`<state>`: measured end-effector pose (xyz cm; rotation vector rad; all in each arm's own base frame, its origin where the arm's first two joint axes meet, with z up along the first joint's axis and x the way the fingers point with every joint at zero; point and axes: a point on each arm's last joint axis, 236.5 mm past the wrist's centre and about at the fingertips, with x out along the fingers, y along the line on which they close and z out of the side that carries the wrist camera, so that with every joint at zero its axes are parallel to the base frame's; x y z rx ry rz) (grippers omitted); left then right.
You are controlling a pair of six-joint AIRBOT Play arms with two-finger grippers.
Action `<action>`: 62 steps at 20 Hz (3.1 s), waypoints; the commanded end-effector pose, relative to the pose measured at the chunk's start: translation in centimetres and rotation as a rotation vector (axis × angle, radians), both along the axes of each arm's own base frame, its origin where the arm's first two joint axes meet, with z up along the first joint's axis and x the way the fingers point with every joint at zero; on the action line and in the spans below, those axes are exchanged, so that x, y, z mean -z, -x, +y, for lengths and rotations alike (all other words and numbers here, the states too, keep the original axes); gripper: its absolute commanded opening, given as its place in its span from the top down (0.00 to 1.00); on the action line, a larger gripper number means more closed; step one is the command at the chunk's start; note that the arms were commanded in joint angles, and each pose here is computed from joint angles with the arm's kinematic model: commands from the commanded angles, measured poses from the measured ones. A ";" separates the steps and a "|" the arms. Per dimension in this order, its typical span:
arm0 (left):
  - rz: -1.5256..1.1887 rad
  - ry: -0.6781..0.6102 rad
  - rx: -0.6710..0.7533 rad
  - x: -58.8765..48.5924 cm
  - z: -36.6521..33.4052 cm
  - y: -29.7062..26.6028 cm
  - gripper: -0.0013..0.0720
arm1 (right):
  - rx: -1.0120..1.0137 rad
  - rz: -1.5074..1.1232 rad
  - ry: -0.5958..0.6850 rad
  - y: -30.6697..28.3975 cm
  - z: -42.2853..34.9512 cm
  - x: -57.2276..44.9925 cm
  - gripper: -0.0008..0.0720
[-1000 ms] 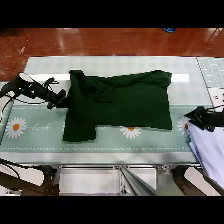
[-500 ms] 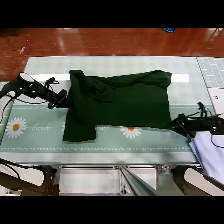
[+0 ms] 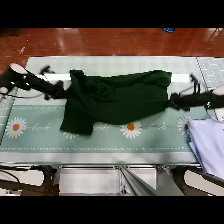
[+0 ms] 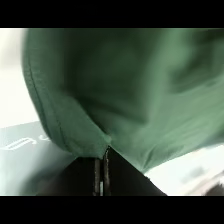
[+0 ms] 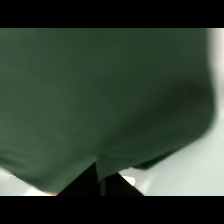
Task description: Fold the shirts.
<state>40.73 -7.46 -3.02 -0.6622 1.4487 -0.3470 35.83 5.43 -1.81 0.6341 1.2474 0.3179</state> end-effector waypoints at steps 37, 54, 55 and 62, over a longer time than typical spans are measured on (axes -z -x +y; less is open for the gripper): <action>-0.629 -0.645 -0.097 -23.2 7.3 4.8 0.95 | 0.067 -0.509 0.344 3.4 -3.5 -22.8 0.96; -0.304 -0.288 -0.066 -2.0 1.5 -10.0 0.95 | 0.048 -0.138 0.044 -14.6 -5.7 -2.1 0.96; -0.266 -0.281 -0.044 -2.8 2.0 -9.0 0.95 | 0.034 -0.118 0.032 -13.6 -6.0 -2.6 0.96; 0.085 -0.237 0.139 2.6 3.0 1.4 0.95 | -0.150 0.181 0.040 -4.8 -4.1 3.2 0.96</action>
